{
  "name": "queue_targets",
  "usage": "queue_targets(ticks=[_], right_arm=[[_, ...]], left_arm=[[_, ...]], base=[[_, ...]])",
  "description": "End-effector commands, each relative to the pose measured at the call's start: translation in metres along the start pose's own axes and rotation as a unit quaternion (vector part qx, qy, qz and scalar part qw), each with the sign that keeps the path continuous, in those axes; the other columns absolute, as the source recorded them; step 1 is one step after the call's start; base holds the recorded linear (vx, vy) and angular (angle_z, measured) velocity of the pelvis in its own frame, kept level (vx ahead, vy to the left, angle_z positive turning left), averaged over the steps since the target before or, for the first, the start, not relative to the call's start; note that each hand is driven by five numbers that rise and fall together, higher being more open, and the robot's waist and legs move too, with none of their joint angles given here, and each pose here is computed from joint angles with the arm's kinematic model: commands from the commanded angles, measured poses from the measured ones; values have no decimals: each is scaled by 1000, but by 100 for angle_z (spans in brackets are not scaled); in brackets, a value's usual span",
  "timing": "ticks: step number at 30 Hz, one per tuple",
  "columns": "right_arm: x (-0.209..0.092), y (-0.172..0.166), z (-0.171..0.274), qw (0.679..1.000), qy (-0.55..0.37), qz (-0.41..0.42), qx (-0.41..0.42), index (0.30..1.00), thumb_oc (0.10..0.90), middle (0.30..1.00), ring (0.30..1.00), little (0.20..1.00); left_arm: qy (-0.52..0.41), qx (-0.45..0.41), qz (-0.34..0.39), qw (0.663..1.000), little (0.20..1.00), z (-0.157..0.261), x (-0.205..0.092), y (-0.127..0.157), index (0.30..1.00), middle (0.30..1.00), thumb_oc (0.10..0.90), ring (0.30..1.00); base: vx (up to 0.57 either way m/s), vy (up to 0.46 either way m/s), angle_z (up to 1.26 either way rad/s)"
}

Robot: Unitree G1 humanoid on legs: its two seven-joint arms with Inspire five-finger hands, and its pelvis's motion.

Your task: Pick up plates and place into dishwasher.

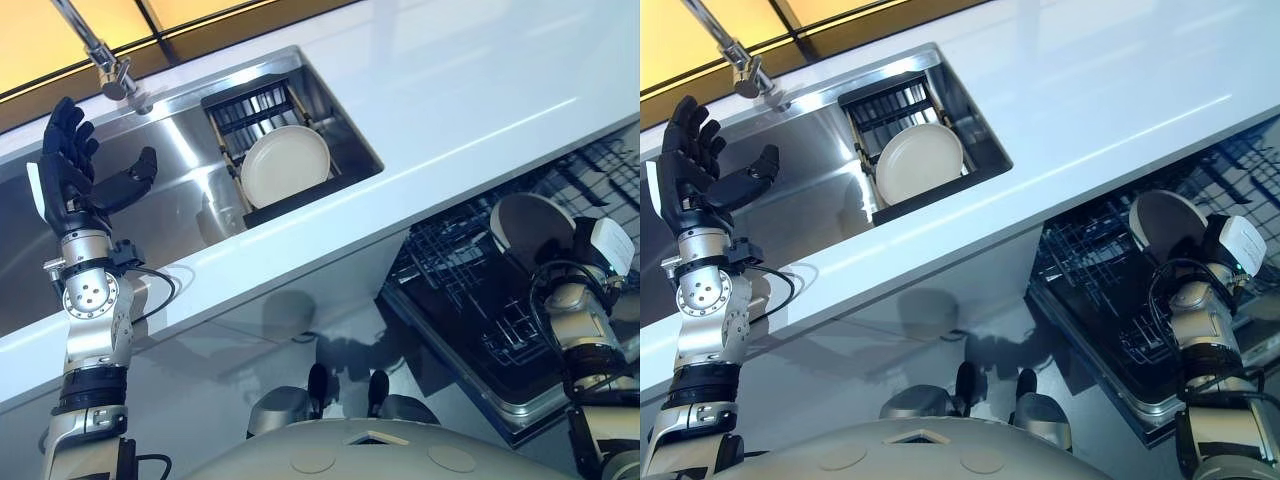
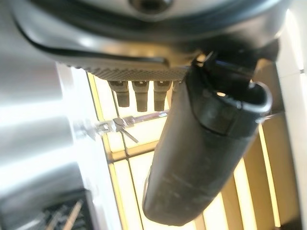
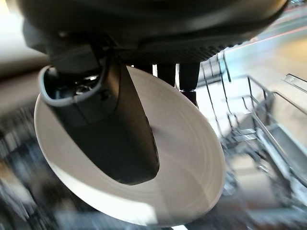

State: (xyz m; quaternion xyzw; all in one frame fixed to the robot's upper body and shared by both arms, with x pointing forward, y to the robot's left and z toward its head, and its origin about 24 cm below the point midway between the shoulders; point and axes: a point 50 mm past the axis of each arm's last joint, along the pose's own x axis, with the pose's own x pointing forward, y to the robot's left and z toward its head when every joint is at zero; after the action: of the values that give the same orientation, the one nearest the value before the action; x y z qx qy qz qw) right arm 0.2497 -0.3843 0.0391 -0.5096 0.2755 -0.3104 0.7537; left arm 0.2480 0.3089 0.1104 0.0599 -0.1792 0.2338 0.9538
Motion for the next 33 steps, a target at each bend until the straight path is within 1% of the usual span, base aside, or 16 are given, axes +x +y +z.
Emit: queue_targets(ticks=[1, 6, 10, 11, 12, 16, 17, 18, 20, 21, 22, 23, 27, 33], right_arm=[[27, -79, 29, 990, -18, -123, -61, 300, 100, 300, 300, 200], [35, -81, 20, 988, 38, -107, -102, 300, 100, 300, 300, 200], [37, -77, 12, 988, 61, -85, -112, 300, 100, 300, 300, 200], [36, -72, 11, 989, 57, -76, -116, 580, 427, 580, 580, 527], [35, -68, 13, 990, 52, -70, -112, 900, 800, 900, 900, 900], [30, -58, 27, 997, 4, -65, -53, 900, 800, 900, 900, 900], [25, -57, 41, 997, -35, -73, -4, 900, 800, 900, 900, 900], [21, -58, 47, 995, -53, -79, 17, 900, 800, 900, 900, 900], [13, -63, 58, 987, -102, -101, 72, 900, 800, 900, 900, 900], [11, -63, 59, 985, -109, -102, 86, 900, 800, 900, 900, 900], [5, -68, 65, 977, -138, -112, 119, 900, 800, 900, 900, 900], [2, -68, 65, 973, -150, -117, 132, 900, 800, 900, 900, 900], [-10, -70, 59, 956, -179, -126, 195, 900, 800, 900, 900, 900], [-17, -69, 47, 947, -178, -144, 225, 900, 800, 900, 900, 900]], left_arm=[[-142, 15, -31, 989, 900, 59, 28, 0, 900, 900, 800, 900], [-153, 12, -39, 987, 900, 66, 33, -1, 900, 900, 800, 900], [-152, 4, -45, 987, 900, 69, 34, -1, 900, 900, 800, 900], [-150, 6, -49, 988, 900, 68, 33, -2, 900, 900, 800, 900], [-146, 4, -52, 988, 900, 67, 32, -1, 900, 900, 800, 900], [-133, 4, -60, 989, 900, 62, 28, 0, 900, 900, 800, 900], [-128, 5, -62, 990, 900, 58, 25, 1, 900, 900, 800, 900], [-125, 6, -63, 990, 900, 56, 24, 2, 900, 900, 800, 900], [-120, 9, -64, 991, 900, 52, 21, 3, 900, 900, 800, 900], [-119, 10, -65, 991, 900, 52, 20, 3, 900, 900, 800, 900], [-119, 8, -61, 991, 900, 49, 18, 4, 900, 900, 800, 900], [-118, 7, -60, 991, 900, 48, 17, 4, 900, 900, 800, 900], [-117, 4, -56, 992, 900, 46, 12, 7, 900, 900, 800, 900], [-119, 4, -60, 991, 900, 46, 11, 7, 900, 900, 800, 900]], base=[[-47, 9, 9], [-63, 14, 8], [-25, 24, 13], [16, 25, 8], [26, 25, 5], [44, 29, 2], [41, 30, -1], [39, 34, -3], [-2, 32, -4], [-47, 41, -5], [-22, 36, -10], [-63, 45, -14], [-34, 28, -16], [-42, 17, -13]])
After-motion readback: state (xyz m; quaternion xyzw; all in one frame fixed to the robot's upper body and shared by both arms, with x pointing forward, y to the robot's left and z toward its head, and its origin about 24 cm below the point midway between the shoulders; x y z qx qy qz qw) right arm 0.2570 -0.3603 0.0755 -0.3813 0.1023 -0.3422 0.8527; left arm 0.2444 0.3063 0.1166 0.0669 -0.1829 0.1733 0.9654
